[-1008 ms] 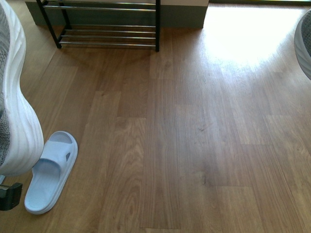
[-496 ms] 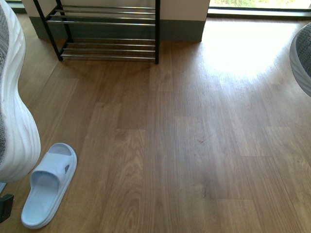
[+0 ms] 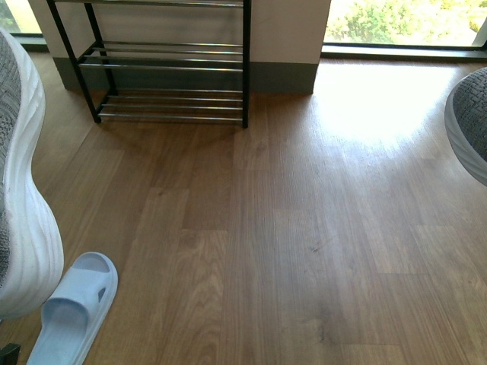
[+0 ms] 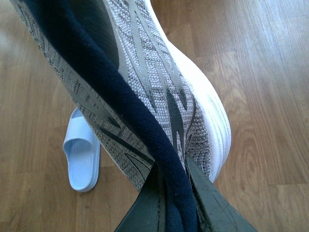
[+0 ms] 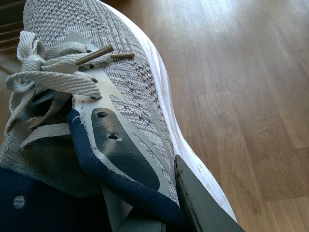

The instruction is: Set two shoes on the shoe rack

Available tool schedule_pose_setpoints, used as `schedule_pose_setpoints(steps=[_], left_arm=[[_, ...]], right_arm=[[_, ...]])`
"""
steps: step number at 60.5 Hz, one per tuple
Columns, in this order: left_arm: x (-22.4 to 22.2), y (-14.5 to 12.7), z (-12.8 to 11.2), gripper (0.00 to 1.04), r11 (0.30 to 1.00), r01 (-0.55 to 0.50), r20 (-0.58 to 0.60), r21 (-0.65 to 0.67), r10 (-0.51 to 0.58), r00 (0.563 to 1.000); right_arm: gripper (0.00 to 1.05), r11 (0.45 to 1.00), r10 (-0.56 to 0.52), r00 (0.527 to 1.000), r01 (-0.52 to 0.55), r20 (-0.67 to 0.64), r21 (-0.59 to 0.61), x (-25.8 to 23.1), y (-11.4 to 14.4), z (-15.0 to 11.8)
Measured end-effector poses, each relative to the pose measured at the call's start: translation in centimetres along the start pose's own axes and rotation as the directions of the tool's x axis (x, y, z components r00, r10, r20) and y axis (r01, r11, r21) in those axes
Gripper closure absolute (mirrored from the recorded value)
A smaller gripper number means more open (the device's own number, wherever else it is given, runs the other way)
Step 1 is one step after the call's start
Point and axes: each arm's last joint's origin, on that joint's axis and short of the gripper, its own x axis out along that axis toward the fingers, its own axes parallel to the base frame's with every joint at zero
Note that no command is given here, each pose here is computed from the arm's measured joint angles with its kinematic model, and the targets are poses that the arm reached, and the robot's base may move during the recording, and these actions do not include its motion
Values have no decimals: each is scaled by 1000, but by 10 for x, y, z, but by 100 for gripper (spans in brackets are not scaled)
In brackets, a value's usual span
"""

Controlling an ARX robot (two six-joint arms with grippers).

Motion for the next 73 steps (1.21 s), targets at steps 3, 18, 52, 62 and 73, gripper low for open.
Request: schedule_pose_setpoints(steps=[3,18,52,62,73], left_arm=[[0,0,0,102,1000,0,0,1,0,1000],[0,0,0,102,1000,0,0,1,0,1000],[0,0,0,102,1000,2,-1,1,-2,1000],[0,0,0,102,1000,-2,0,1,2,1000],[0,0,0,102,1000,5,0,5,-5,1000]], right_arm=[[104,1000,0,1000,0,0,0,0,0,0],[104,1000,0,1000,0,0,0,0,0,0],[104,1000,-1,1000,1,-1,-1,0,0,0],[104,1000,0,1000,0,-1,-1,0,0,0],[104,1000,-5,1000,5,-1,-1,0,0,0]])
